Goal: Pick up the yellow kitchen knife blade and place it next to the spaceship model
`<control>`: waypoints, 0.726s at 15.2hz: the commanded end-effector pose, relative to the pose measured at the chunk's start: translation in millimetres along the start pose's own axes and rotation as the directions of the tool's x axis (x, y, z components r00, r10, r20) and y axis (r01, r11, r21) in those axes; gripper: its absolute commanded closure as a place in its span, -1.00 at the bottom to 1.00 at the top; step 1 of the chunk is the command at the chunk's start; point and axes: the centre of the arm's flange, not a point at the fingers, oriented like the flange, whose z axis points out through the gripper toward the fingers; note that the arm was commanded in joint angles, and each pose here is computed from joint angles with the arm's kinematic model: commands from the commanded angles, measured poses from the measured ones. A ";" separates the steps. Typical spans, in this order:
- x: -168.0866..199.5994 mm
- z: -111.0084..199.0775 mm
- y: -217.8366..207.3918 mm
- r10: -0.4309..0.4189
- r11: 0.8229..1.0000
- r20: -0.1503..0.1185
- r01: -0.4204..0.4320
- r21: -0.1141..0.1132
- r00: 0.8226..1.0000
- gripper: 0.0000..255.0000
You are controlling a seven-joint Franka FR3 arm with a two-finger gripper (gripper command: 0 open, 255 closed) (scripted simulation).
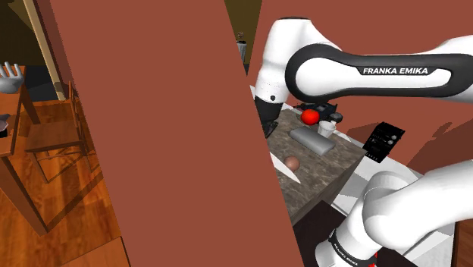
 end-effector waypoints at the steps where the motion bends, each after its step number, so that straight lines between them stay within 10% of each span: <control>1: 1.3 0.6 -26.5 0.001 1.000 0.001 -0.001 0.001 1.000 1.00; 11: -5.3 10.6 -131.6 0.001 1.000 0.001 -0.001 0.001 1.000 1.00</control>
